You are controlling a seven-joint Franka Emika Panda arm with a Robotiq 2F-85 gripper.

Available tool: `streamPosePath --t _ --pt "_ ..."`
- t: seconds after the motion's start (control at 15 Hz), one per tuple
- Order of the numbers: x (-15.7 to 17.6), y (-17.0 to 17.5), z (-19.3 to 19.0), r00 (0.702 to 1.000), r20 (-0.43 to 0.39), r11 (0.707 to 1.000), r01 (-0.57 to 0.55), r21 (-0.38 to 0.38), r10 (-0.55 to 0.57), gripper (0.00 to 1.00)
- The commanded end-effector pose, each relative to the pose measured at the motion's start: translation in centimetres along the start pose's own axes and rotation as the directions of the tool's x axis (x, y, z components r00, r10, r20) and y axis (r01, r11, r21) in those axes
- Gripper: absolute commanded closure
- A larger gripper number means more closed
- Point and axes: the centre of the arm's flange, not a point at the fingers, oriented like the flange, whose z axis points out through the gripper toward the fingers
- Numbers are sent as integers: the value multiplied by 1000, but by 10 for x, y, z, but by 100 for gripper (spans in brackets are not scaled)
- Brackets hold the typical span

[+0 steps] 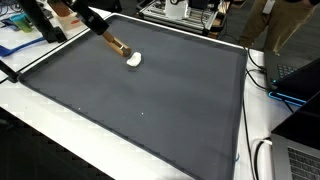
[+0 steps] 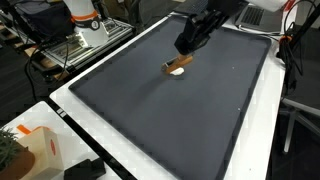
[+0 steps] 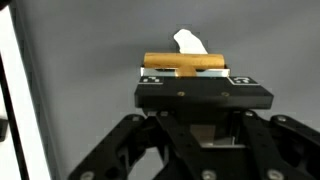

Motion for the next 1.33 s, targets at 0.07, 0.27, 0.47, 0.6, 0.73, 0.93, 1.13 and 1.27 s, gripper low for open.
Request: streamPosePath --t 0.07,0.27,0.47,0.6,0.73,0.93,1.13,1.27 --pt "-3 2 -2 1000 18 1000 2 23 -2 53" --pt "1 2 -1 1000 27 999 -10 33 9 78" --pt "16 12 4 995 47 994 -89 63 86 78" --pt "18 28 5 988 56 985 -145 94 141 78" --pt "11 54 0 981 48 969 -192 157 187 78" --pt "-9 105 -15 971 5 940 -233 250 240 78" --pt "-30 146 -25 957 -63 928 -256 270 283 78" --pt "-46 164 -29 949 -87 920 -268 286 303 78"
